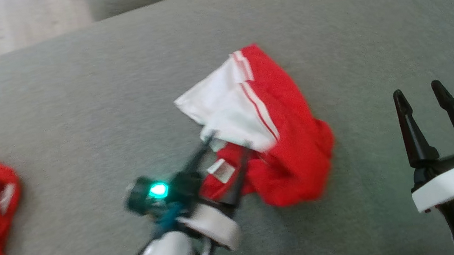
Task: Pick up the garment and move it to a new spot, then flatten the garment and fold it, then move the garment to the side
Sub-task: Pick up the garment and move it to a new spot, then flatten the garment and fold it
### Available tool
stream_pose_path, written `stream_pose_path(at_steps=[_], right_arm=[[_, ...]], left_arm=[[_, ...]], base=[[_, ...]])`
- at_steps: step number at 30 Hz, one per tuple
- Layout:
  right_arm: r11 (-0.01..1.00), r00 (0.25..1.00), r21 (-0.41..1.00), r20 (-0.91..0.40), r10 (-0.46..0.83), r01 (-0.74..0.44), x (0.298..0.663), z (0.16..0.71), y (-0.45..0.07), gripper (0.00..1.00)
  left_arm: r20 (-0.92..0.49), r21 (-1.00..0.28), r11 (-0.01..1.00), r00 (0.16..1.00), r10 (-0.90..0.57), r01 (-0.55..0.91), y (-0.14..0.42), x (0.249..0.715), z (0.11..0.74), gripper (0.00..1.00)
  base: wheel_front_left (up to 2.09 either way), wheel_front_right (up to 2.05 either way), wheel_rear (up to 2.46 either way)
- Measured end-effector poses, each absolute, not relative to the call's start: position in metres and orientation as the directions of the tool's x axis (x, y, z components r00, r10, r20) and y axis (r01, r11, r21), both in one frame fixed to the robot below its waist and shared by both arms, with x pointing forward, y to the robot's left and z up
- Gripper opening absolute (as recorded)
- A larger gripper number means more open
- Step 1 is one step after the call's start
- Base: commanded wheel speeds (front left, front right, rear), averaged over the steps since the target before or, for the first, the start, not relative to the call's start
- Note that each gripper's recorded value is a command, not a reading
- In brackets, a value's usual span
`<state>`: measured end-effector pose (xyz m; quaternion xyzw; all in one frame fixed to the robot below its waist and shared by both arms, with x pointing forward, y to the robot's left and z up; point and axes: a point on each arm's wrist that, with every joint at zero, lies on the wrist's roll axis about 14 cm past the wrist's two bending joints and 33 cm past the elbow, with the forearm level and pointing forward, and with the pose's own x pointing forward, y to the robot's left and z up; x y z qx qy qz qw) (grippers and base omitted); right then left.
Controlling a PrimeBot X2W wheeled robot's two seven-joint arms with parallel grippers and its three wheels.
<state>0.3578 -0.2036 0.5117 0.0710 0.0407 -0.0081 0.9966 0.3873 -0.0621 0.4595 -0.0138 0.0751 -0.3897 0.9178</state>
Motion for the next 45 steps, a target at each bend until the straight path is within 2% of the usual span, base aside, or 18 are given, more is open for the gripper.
stream_pose_path(at_steps=[4,7,10,15,20,33,45], right_arm=[[0.988,0.997,0.145,-0.062,0.055,-0.046,0.366,0.519,-0.184,1.00],[0.985,0.994,0.147,-0.055,0.098,-0.089,0.371,0.523,-0.171,1.00],[0.983,0.990,0.139,-0.052,0.129,-0.121,0.373,0.526,-0.161,1.00],[0.982,0.984,0.126,-0.085,0.154,-0.143,0.367,0.521,-0.153,1.00],[0.984,0.981,0.110,-0.119,0.151,-0.138,0.360,0.519,-0.155,1.00],[0.988,0.978,0.110,-0.164,0.125,-0.108,0.331,0.512,-0.164,1.00],[0.984,0.975,0.111,-0.159,0.153,-0.136,0.330,0.516,-0.155,1.00]], left_arm=[[-0.069,-0.063,0.847,0.844,-0.531,0.528,0.006,0.409,0.476,1.00],[-0.027,-0.054,0.927,0.927,-0.374,0.372,0.060,0.415,0.488,1.00],[0.003,-0.064,0.972,0.974,-0.227,0.227,0.110,0.413,0.497,1.00],[-0.001,-0.054,0.996,0.998,-0.064,0.064,0.172,0.393,0.497,1.00],[-0.048,-0.062,0.997,0.997,-0.053,0.050,0.188,0.371,0.489,1.00],[-0.134,-0.067,0.991,0.983,-0.123,0.115,0.171,0.342,0.484,1.00],[-0.159,-0.071,0.991,0.980,-0.119,0.109,0.169,0.335,0.478,1.00]], base=[[0.00,0.00,0.00],[0.00,0.00,0.00],[0.00,0.00,0.00],[0.00,0.00,0.00],[0.00,0.00,0.00],[0.00,0.00,0.00],[0.00,0.00,0.00]])
